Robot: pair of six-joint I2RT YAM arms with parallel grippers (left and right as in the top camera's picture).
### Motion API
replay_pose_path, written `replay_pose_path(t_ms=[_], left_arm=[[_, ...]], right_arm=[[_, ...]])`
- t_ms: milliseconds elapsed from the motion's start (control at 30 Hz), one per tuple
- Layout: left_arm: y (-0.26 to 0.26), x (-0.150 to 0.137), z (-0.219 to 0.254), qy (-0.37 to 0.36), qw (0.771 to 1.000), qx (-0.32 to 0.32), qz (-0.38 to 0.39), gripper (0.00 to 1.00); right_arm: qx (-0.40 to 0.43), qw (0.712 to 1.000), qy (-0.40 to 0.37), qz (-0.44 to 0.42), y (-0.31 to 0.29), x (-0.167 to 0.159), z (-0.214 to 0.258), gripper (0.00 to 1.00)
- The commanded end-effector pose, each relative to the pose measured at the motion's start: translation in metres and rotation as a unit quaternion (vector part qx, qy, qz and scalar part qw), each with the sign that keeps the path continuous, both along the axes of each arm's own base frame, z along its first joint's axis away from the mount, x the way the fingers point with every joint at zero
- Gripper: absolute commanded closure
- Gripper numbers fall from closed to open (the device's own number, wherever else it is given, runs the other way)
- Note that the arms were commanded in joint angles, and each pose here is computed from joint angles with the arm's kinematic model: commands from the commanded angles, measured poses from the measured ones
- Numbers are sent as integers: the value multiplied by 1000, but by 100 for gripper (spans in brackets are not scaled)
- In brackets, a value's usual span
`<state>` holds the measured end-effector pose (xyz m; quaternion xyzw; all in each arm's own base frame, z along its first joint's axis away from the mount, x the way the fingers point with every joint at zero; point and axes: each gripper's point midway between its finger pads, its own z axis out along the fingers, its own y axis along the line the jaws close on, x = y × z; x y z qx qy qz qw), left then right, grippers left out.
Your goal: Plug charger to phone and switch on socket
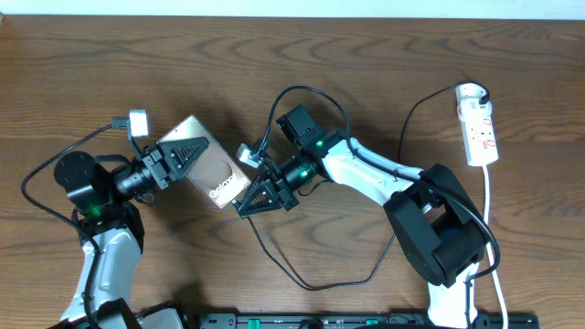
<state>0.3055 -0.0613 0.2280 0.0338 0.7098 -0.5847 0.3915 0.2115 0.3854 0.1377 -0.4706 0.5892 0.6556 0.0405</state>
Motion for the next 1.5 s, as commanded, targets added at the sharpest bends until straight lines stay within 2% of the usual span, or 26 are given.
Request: replay_pose_path(t_ms=[0,967,1467], left_arm=[[-13,-14,1,-9,999,2,-49,92],[-15,-18,1,-18,998,6,-59,92],[-14,-17,1,-19,998,7,-57,93]], right_arm=[[26,1000,8,6,-1,4,12,99],[34,999,13,-7,-9,15,15,99],[42,999,7,4,-5,9,17,99]])
